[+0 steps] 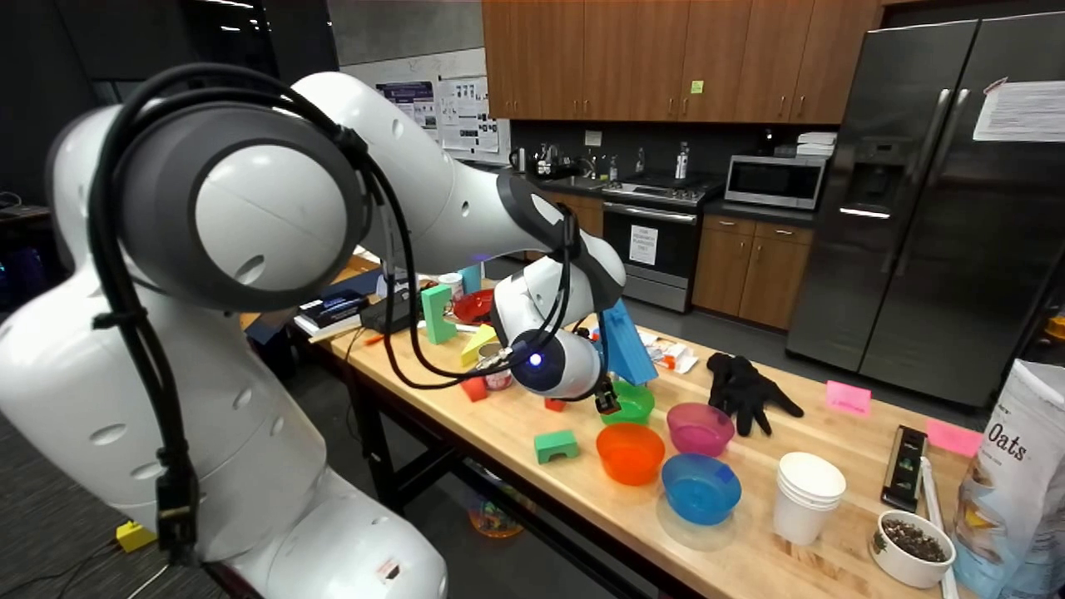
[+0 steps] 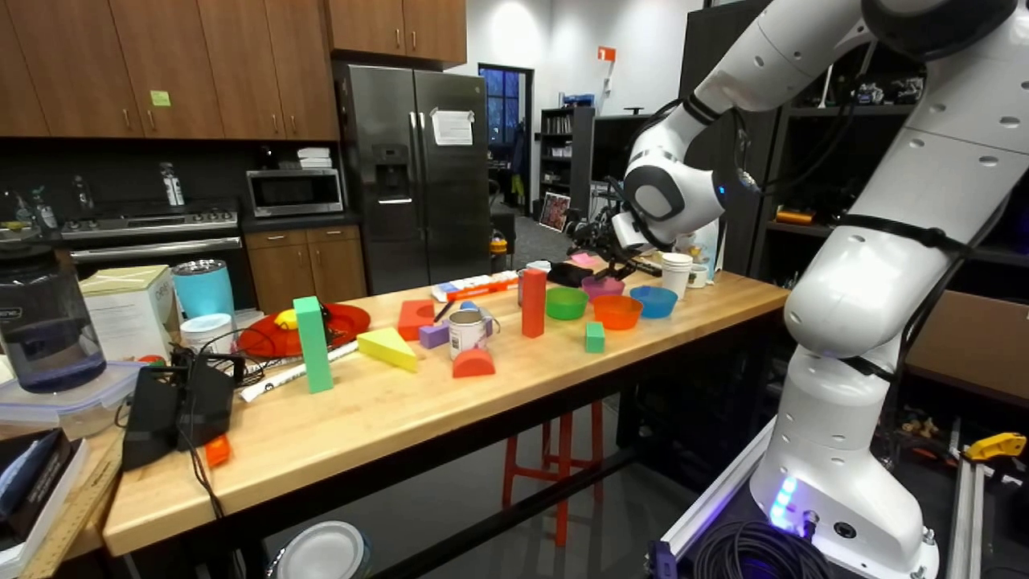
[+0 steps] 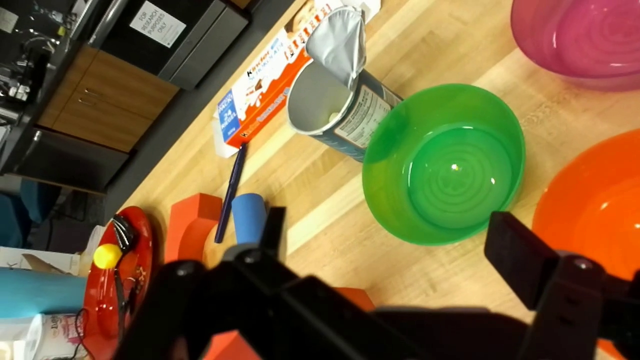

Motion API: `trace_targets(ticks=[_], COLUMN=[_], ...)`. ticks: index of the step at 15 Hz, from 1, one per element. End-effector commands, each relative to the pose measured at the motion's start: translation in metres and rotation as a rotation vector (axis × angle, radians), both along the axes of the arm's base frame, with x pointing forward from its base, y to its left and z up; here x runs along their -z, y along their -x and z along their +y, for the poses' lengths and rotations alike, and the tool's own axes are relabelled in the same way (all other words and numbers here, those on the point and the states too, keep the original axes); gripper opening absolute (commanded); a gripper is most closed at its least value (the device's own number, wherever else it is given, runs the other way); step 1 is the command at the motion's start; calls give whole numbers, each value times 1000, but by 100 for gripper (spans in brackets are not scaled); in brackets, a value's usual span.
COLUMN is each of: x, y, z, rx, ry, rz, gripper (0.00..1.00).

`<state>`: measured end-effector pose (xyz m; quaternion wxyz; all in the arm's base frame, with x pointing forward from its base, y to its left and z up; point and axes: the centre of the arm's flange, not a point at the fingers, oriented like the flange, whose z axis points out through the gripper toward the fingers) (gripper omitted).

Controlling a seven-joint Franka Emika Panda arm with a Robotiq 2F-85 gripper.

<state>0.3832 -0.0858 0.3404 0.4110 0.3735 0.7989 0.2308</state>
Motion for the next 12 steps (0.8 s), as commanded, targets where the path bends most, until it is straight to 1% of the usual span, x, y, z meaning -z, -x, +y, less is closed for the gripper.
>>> trace_targets(ticks=[1, 4, 6, 8, 12], x=[3, 14, 13, -3, -48], y=[-4, -16, -19, -23, -32], z=[1, 4, 7, 7, 17], rx=[-5, -25, -33, -37, -82], ry=[-4, -8, 14, 51, 161], rz=[2, 10, -2, -22, -89], gripper=[100, 100, 100, 100, 100])
